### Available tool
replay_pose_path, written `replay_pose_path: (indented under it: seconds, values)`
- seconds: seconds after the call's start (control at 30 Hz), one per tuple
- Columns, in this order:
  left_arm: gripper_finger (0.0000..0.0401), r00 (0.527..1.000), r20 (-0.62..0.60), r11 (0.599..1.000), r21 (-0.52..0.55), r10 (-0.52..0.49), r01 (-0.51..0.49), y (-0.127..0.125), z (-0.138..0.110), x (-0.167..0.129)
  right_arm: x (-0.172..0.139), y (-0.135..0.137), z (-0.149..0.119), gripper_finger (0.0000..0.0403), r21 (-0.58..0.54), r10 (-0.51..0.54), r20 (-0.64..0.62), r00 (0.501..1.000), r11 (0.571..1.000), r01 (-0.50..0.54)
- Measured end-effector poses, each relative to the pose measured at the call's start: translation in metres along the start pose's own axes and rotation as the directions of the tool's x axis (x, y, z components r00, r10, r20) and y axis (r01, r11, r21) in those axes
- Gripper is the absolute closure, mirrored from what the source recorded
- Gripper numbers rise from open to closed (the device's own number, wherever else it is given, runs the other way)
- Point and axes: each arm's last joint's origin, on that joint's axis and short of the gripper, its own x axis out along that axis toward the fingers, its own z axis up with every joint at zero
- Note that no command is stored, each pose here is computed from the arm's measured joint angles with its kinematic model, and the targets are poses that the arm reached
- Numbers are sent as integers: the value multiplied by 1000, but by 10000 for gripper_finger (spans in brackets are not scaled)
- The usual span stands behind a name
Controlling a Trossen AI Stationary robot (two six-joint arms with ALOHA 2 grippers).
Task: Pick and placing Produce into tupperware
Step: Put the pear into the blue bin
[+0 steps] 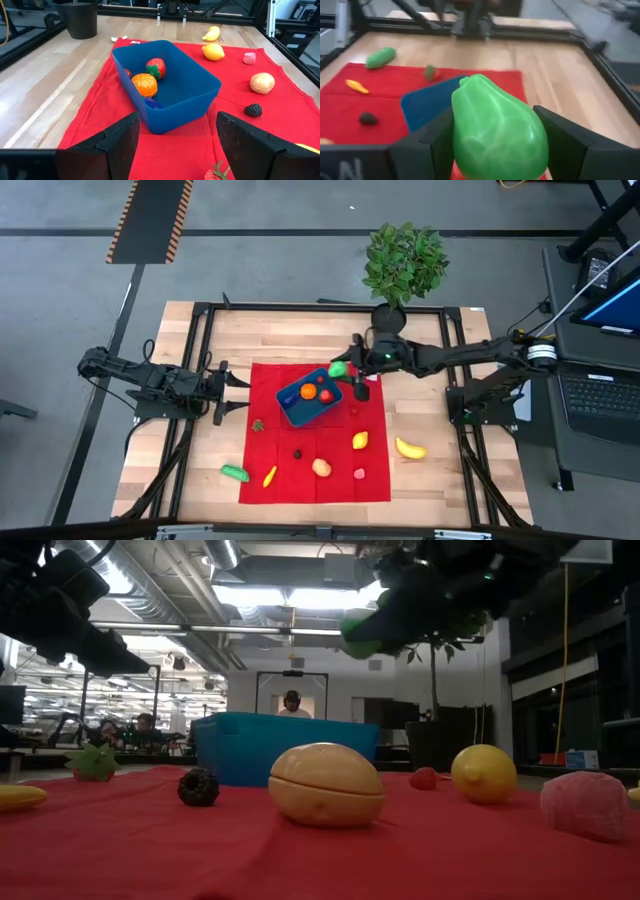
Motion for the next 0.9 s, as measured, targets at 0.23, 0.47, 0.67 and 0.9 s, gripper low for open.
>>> replay_pose_path:
  seconds: [0.23,0.47,0.67,0.9]
  values:
    - [147,1000,0,1000,6,0,0,0,0,0,29,-11,25,170,-34,120,-87,989,992,-123]
    - [147,1000,0,1000,6,0,0,0,0,0,59,-16,32,170,-39,182,-221,958,980,-195]
    - [147,1000,0,1000,5,0,0,0,0,0,71,-18,37,170,-15,256,-281,925,962,-271]
    - [147,1000,1,1000,5,0,0,0,0,0,78,-12,33,170,2,276,-316,908,957,-290]
